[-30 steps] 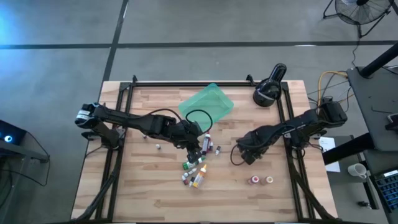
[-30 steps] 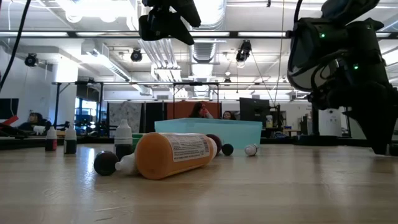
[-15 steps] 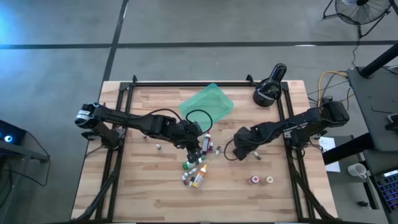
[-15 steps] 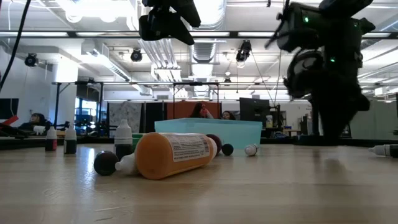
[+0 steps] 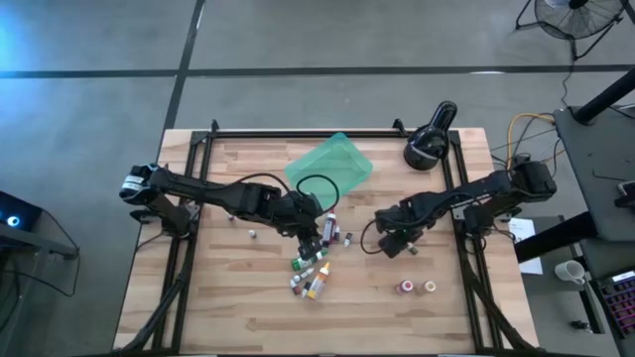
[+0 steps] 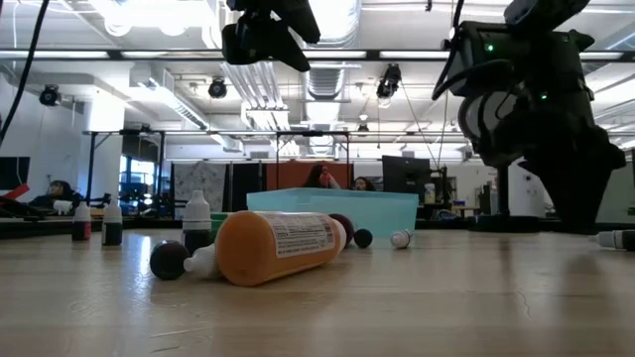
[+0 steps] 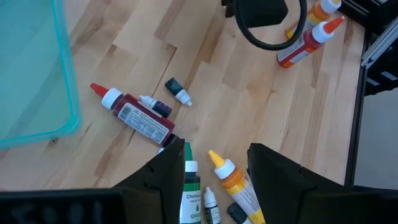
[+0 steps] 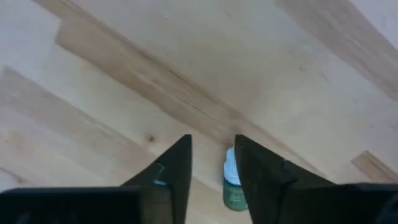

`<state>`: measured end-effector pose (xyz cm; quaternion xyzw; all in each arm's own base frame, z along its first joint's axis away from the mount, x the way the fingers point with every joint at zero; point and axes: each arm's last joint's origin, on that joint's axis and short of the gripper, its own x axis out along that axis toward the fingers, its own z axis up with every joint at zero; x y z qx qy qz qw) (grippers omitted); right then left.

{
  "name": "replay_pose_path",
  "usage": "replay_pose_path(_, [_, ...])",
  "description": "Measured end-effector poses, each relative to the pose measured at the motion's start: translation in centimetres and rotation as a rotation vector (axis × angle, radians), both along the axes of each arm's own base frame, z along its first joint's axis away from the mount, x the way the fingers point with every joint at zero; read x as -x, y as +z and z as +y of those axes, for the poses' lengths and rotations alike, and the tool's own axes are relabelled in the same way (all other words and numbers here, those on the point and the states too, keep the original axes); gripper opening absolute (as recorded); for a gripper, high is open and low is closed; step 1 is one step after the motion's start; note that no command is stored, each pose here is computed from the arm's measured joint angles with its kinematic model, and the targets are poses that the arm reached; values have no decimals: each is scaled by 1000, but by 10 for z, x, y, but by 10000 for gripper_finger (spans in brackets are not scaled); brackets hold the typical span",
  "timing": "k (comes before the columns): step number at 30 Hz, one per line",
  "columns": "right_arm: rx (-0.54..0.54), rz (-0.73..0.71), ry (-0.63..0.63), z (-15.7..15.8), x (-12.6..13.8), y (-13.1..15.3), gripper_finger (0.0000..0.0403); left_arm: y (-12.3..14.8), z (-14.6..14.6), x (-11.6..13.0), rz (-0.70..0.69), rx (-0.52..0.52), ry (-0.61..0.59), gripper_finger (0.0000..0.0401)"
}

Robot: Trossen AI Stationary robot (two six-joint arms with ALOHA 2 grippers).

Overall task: Pick & Place food coloring
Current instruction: Adjust the green small food coloring bottle

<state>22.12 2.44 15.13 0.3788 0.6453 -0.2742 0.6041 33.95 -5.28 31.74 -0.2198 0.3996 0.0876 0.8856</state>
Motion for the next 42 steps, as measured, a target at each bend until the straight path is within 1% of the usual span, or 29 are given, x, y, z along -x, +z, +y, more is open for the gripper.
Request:
replay_pose_path(3, [10,22,43,0,0,-6,143,0,0,0,-6,1,0,147])
replay_pose_path(6, [16,56,90,0,-1,-13,160,1,0,-1,-10,2,1,147])
replay_pose_path(9, [-11,92,127,1,-3,-19,166,1,0,-1,-11,4,1,147])
replay_pose_path(12, [-21,122,132,1,-5,-23,162,1,0,-1,-12,7,5,147])
replay_pose_path(15, [-15,123,133,1,-10,-18,155,1,0,-1,-11,9,8,147])
replay_pose_path(17, [9,107,133,1,-13,-12,153,1,0,-1,-11,10,9,147])
replay_pose_path(20, [20,36,106,-2,-23,4,155,1,0,-1,-10,10,9,147])
replay_pose_path(22, [36,55,81,-6,-24,11,157,1,0,-1,-11,8,7,147])
replay_pose_path(24, [36,117,35,-9,-21,15,157,1,0,-1,-11,7,6,147])
replay_pose_path(28, [-27,224,-19,-15,-12,13,153,1,0,-1,-10,5,3,147])
replay_pose_path(33, [-160,258,-57,-15,-3,3,155,1,0,-1,-10,0,-2,147])
replay_pose_path(38, [-182,290,-72,-15,4,-3,151,1,0,-1,-10,0,-2,147])
replay_pose_path(42, [-198,269,-72,-15,2,-4,144,1,0,-1,-10,-4,-6,147])
